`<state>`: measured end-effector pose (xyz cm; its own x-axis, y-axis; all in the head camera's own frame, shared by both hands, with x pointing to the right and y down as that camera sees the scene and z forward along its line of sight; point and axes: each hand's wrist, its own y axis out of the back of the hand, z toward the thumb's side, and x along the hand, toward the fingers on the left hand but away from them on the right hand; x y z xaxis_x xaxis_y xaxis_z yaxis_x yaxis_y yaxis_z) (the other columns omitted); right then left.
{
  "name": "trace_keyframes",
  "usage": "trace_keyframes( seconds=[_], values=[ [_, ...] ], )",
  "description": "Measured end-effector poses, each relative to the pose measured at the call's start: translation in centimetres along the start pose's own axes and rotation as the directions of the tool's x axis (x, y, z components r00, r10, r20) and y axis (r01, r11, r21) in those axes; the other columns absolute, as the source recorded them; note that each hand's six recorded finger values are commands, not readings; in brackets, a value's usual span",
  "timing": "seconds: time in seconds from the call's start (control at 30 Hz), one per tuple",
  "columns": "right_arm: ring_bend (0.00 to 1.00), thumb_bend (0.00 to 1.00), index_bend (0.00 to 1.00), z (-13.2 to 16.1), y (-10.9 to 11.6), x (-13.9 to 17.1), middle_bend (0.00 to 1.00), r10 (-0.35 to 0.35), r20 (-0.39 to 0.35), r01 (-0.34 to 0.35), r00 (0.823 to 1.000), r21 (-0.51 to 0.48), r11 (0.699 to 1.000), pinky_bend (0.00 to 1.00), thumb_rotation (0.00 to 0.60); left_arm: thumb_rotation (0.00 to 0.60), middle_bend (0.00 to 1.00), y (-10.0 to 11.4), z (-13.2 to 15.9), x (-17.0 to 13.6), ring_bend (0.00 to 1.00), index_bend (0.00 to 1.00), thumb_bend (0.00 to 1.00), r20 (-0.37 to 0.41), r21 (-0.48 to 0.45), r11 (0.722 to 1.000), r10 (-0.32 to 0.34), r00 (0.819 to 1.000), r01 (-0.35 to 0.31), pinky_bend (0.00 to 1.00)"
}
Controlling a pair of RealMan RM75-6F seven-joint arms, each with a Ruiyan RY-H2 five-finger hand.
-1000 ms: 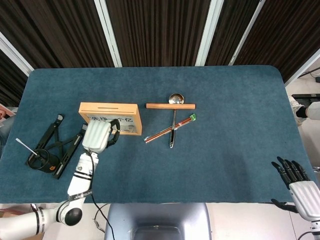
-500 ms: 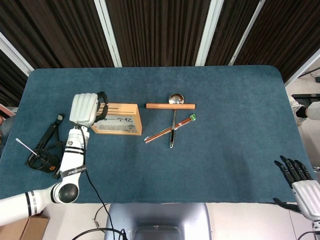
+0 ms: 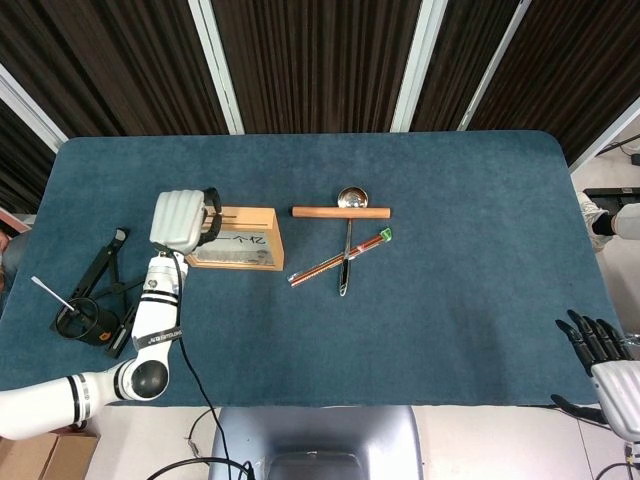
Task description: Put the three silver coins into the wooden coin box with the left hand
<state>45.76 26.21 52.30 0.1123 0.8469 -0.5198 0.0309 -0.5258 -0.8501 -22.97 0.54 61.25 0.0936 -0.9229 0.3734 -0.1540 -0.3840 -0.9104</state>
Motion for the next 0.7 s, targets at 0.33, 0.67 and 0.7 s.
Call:
trace_keyframes(
  seconds=[0.33, 0.67, 0.7],
  values=[
    [0.0, 0.15, 0.0, 0.0, 0.0, 0.0, 0.0, -0.001, 0.003, 0.001, 1.0, 0.0, 1.0, 0.0, 0.6, 0.6, 1.0, -0.5, -0.1, 0.2, 1.0, 0.62, 0.62, 0.001, 0.017, 1.0, -0.002, 1.0, 0.002, 1.0],
    [0.0, 0.15, 0.0, -0.1, 0.0, 0.0, 0.0, -0.001, 0.006, 0.001, 1.0, 0.0, 1.0, 0.0, 0.6, 0.6, 1.0, -1.1, -0.4, 0.4, 1.0, 0.62, 0.62, -0.002, 0.034, 0.999, -0.008, 1.0, 0.008, 1.0],
    [0.0, 0.15, 0.0, -0.1, 0.0, 0.0, 0.0, -0.001, 0.006, 0.001, 1.0, 0.001, 1.0, 0.0, 0.6, 0.6, 1.0, -1.1, -0.4, 0.4, 1.0, 0.62, 0.62, -0.002, 0.035, 0.999, -0.009, 1.0, 0.009, 1.0]
  ],
)
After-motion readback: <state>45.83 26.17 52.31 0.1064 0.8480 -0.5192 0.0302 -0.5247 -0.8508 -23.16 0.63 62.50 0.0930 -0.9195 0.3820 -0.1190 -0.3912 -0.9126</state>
